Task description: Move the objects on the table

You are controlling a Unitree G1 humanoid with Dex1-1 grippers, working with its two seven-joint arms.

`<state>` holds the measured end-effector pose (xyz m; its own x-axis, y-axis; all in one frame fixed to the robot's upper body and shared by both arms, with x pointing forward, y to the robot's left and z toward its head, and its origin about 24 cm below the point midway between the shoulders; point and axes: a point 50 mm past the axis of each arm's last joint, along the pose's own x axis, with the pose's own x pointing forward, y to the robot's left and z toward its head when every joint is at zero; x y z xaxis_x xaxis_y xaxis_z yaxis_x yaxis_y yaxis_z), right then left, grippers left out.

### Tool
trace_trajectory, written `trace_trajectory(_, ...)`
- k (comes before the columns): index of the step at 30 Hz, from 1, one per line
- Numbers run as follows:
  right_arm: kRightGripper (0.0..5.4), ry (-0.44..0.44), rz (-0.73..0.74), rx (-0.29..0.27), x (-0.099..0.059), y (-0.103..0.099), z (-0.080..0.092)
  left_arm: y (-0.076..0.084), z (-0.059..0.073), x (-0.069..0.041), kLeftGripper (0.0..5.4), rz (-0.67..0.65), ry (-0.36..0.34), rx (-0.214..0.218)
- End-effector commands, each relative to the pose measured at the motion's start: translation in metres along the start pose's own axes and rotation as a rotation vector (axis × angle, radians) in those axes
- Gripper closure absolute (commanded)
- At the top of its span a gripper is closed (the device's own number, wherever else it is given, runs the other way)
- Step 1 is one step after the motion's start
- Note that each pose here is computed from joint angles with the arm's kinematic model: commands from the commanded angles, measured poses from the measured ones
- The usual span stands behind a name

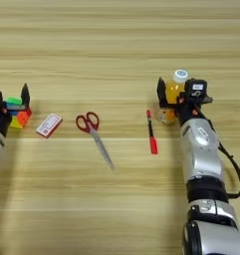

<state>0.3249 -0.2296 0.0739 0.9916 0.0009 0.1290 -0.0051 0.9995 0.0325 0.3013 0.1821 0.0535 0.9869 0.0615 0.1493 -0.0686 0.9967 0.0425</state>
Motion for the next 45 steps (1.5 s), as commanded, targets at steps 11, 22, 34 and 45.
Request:
trace_trajectory(11,1.87,0.012,0.025,0.021,0.003,0.005,0.000,-0.001,0.001,0.001,0.00,-0.006,-0.005,0.009)
trace_trajectory(22,1.90,0.022,0.031,0.032,0.003,0.005,-0.002,0.000,0.002,0.001,0.00,-0.004,-0.008,0.010)
trace_trajectory(34,1.90,-0.042,0.060,0.017,0.005,0.012,0.020,-0.008,0.004,0.000,0.00,-0.066,-0.023,0.030)
trace_trajectory(45,1.90,-0.101,0.117,0.022,-0.001,0.027,0.044,-0.026,0.008,-0.007,0.00,-0.215,-0.045,0.028)
